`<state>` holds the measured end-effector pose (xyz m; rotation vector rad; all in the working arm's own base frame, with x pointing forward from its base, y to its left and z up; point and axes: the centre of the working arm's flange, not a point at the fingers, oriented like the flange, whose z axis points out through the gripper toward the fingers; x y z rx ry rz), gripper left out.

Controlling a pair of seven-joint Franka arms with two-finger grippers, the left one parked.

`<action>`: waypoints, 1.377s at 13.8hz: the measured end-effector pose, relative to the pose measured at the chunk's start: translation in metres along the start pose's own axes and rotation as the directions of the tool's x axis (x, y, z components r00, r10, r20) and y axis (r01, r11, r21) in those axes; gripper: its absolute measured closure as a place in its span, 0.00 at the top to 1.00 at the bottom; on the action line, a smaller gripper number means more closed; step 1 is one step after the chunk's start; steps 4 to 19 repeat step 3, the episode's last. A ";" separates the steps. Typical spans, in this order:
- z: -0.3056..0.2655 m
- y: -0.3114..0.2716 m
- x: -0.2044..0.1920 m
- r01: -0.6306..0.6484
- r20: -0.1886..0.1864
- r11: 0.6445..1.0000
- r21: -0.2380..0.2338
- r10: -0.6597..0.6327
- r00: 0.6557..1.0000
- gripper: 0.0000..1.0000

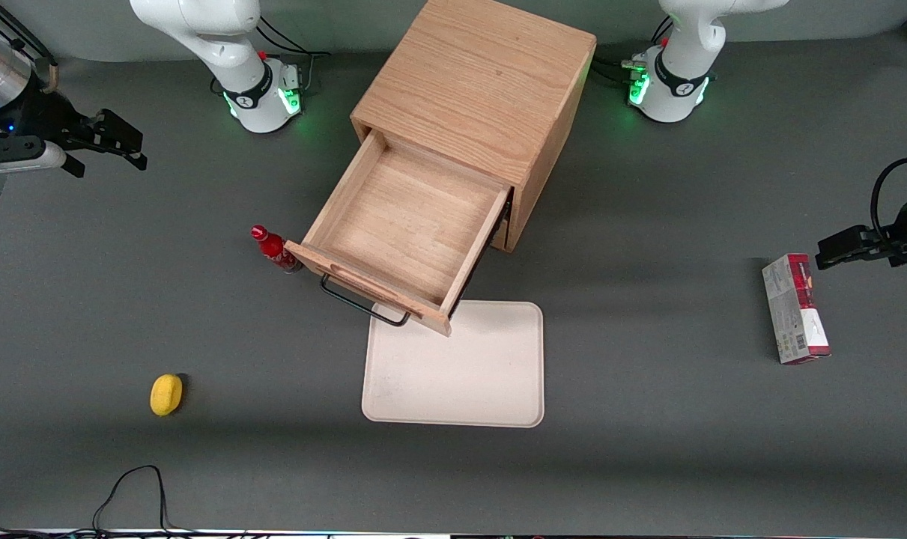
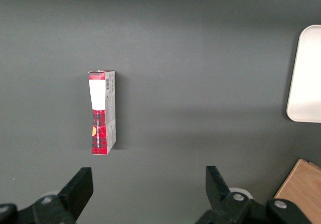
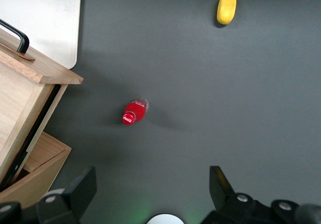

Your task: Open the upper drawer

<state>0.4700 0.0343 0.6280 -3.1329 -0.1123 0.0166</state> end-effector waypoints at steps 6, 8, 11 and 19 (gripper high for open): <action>0.005 0.001 0.009 0.001 -0.005 1.000 0.004 -0.001 1.000 1.00; 0.005 0.001 0.009 0.001 -0.005 1.000 0.004 -0.001 1.000 1.00; 0.005 0.001 0.009 0.001 -0.005 1.000 0.004 -0.001 1.000 1.00; 0.005 0.001 0.009 0.001 -0.005 1.000 0.004 -0.001 1.000 1.00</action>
